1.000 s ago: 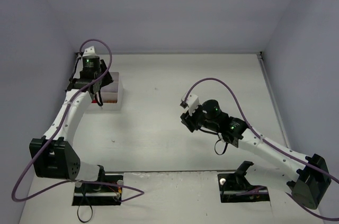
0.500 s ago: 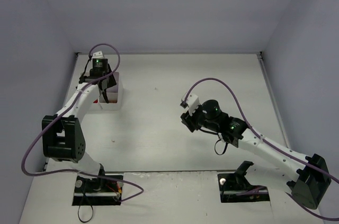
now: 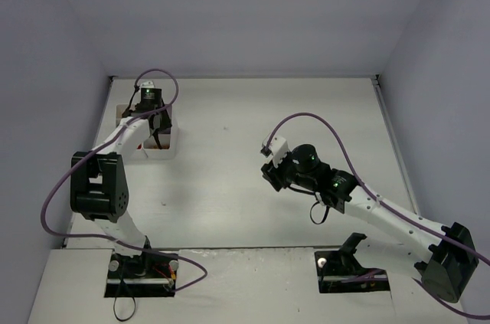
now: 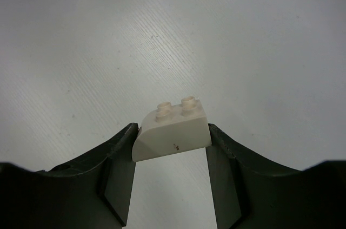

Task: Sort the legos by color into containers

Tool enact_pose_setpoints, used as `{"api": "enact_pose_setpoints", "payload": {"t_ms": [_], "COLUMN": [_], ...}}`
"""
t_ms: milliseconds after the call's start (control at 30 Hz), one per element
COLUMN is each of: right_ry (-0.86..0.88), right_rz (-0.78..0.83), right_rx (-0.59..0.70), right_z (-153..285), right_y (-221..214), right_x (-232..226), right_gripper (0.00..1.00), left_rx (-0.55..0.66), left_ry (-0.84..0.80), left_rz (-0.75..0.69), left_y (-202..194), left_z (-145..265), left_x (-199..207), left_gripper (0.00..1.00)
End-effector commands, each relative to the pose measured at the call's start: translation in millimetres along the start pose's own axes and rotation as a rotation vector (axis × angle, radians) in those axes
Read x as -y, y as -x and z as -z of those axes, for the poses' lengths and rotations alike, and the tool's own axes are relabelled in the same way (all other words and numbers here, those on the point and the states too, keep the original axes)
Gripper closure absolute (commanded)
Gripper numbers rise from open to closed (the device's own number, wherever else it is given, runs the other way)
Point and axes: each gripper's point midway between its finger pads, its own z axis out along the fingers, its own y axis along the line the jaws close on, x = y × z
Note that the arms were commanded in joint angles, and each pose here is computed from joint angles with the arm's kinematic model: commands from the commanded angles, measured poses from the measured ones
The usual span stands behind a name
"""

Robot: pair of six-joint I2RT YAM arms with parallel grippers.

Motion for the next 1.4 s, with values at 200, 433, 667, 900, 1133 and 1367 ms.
{"api": "enact_pose_setpoints", "payload": {"t_ms": [200,433,667,900,1133,1367], "right_ry": [-0.025,-0.003,0.050,0.084,0.093,0.087], "right_rz": [0.006,0.039,0.100,0.140,0.140,0.130], "right_rx": [0.082,0.135,0.241,0.298,0.332,0.330], "right_z": [2,9,19,23,29,30], "right_y": [29,43,78,107,120,118], "right_x": [8,5,-1,-5,-6,-6], "right_gripper": [0.94,0.93,0.90,0.89,0.89,0.87], "left_rx": [0.154,0.176,0.080,-0.189,-0.317,-0.361], "left_ry": [-0.033,-0.174,-0.673,-1.117,-1.283,-1.342], "left_rz": [0.046,0.009,0.012,-0.162,-0.202,-0.222], "left_y": [60,72,50,-33,-68,-84], "left_z": [37,114,207,287,320,334], "left_x": [8,33,117,208,236,245], "left_gripper": [0.45,0.37,0.36,0.35,0.35,0.35]}}
